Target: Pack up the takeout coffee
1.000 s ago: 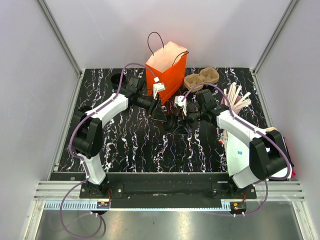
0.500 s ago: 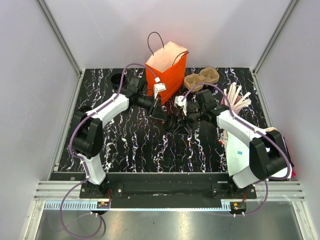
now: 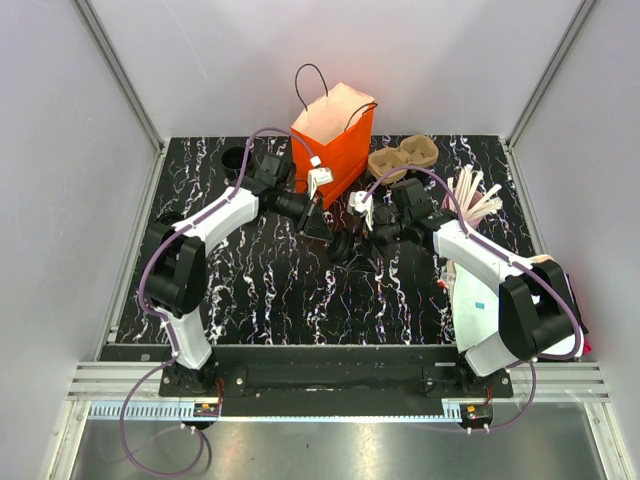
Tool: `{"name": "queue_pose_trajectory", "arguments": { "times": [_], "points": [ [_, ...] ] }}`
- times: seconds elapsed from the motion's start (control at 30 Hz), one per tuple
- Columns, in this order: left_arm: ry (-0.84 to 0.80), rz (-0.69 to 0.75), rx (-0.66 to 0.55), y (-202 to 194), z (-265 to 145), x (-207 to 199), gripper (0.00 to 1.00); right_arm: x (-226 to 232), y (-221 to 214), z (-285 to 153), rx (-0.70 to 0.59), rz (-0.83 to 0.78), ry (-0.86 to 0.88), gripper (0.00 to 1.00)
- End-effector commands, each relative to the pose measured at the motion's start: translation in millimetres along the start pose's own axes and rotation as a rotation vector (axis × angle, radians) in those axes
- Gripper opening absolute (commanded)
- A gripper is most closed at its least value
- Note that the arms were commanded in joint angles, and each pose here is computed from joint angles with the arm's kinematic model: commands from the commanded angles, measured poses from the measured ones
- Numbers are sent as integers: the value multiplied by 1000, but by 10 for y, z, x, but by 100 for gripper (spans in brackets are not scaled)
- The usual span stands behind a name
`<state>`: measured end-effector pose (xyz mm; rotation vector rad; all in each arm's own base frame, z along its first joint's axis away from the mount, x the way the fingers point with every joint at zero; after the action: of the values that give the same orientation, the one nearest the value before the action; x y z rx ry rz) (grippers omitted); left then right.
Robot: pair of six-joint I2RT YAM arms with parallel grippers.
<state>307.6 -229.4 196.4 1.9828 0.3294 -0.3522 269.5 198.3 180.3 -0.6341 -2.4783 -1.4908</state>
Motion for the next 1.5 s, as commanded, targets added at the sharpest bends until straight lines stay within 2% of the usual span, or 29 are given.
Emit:
{"name": "queue_pose_trajectory", "arguments": {
  "times": [0.0, 0.23, 0.33, 0.43, 0.57, 0.77, 0.93, 1.17, 1.23, 1.27, 1.37, 1.47],
  "points": [
    [52, 70, 1, 162, -122, -95, 0, 70, 278, -84, -45, -95, 3, 98],
    [110, 70, 33, 149, -269, -154, 0, 127, 303, -191, -17, -84, -6, 100],
    [166, 61, 82, 112, -352, -145, 0, 179, 347, -301, -10, -74, -8, 100],
    [236, 29, 154, 38, -412, -102, 0, 194, 409, -443, -31, -59, -33, 100],
    [300, -96, 345, -178, -456, -31, 0, 167, 439, -566, -33, -25, -137, 100],
    [382, -115, 521, -302, -525, 37, 0, 233, 466, -710, -16, -18, -213, 100],
    [469, -68, 610, -207, -574, 10, 0, 258, 489, -811, 6, -22, -272, 100],
    [514, -36, 671, -108, -499, -57, 0, 337, 476, -880, 3, -43, -280, 100],
    [509, -25, 685, -111, -437, -76, 4, 357, 465, -894, 2, -46, -282, 100],
    [506, -24, 687, -108, -420, -81, 12, 363, 462, -903, 2, -50, -285, 100],
    [492, -19, 701, -119, -346, -89, 21, 397, 447, -930, 0, -60, -290, 100],
    [479, -13, 713, -117, -279, -87, 22, 422, 435, -949, -4, -66, -293, 100]
  ]
}}
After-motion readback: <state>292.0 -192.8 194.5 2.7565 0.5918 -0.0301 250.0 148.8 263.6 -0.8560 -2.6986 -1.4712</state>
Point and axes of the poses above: each gripper's point midway between its finger pads, its own z axis out along the fingers, its own x axis along the line the jaws close on, y = z × x, the point moved 8 cm from there along -z, back along the fingers, and after that the axes turned 15 degrees about z, right-handed, at the moved point
